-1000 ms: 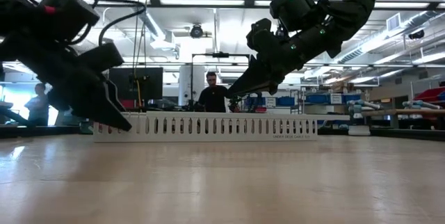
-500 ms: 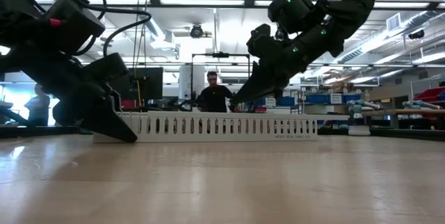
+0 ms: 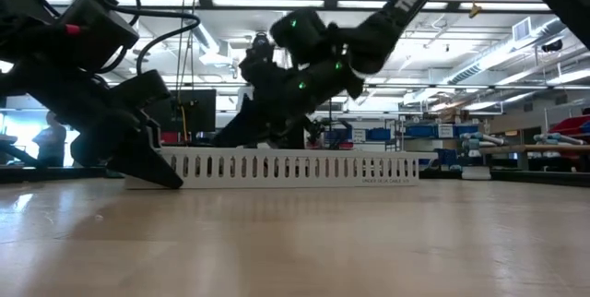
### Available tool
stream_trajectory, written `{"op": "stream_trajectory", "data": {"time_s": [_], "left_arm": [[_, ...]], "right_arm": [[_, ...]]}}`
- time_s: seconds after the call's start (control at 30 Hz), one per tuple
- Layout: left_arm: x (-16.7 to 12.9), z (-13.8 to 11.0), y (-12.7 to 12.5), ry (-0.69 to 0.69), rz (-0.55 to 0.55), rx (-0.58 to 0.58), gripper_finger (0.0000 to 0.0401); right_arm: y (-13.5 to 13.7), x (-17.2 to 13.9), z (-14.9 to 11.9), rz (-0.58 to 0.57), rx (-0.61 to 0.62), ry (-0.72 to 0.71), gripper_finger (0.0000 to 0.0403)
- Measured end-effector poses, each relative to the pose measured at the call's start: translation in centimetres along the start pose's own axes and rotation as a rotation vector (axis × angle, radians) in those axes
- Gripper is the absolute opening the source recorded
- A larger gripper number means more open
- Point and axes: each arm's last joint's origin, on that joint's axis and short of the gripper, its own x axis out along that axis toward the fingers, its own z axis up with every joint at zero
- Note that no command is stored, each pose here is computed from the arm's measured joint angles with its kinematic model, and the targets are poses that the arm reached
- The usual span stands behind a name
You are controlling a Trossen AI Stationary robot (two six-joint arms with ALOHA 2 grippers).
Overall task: Ziptie cables
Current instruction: Close the white cable duct using the cover
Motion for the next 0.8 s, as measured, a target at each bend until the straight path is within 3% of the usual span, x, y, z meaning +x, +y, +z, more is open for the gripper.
{"op": "stream_trajectory", "data": {"time_s": [0.23,0.57,0.8], "left_arm": [[0.0,0.0,0.0,0.005,-0.001,0.001,0.0218],[0.0,0.4,-0.2,0.003,-0.035,0.019,0.0296],[-0.7,0.3,0.2,0.066,-0.020,-0.012,0.0292]], "right_arm": [[1.5,-4.6,4.7,0.000,-0.108,-0.100,0.0000],[1.9,-5.9,4.3,-0.033,-0.099,-0.052,0.0000],[1.9,-5.9,4.4,-0.035,-0.091,-0.061,0.0000]]}}
